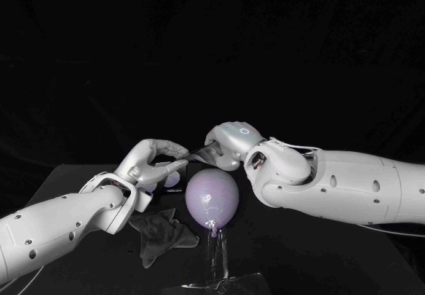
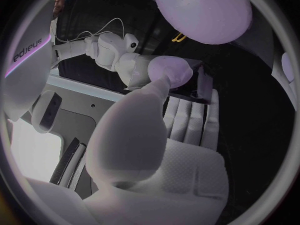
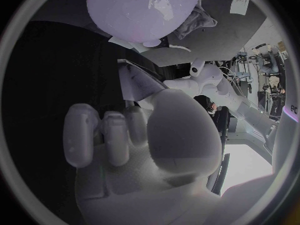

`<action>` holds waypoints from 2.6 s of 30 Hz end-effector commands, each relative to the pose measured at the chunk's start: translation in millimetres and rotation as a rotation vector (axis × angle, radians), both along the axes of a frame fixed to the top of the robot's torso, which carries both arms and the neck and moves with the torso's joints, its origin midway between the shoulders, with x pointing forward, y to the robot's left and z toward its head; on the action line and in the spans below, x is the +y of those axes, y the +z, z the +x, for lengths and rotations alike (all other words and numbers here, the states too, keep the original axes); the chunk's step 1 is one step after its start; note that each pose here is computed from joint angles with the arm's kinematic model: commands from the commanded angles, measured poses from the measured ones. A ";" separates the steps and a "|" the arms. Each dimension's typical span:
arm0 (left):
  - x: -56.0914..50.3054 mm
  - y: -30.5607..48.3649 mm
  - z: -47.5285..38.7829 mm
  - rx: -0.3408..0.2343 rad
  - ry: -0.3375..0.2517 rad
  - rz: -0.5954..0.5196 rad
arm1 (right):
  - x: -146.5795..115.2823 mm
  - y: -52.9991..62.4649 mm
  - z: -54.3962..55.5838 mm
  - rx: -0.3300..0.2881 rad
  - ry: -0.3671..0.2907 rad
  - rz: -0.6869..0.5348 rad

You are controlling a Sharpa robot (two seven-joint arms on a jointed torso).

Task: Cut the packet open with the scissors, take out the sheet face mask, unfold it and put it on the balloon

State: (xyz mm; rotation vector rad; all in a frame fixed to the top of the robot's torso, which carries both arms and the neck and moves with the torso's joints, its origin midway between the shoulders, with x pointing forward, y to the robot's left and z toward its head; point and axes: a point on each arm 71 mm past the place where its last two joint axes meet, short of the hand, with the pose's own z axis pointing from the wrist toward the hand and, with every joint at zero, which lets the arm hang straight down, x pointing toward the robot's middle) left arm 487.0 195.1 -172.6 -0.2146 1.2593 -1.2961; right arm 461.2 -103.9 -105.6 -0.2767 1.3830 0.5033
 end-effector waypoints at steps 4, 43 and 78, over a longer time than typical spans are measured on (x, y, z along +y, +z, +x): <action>0.1 1.8 -0.3 0.009 -0.012 -0.035 | -0.6 -3.1 2.4 0.010 -0.025 -0.092; -1.2 -2.1 5.2 -0.002 0.083 0.064 | 2.2 0.4 -9.0 0.015 0.004 -0.072; -2.4 -3.1 3.7 -0.008 0.099 0.120 | -18.4 15.6 -13.5 -0.035 0.020 0.096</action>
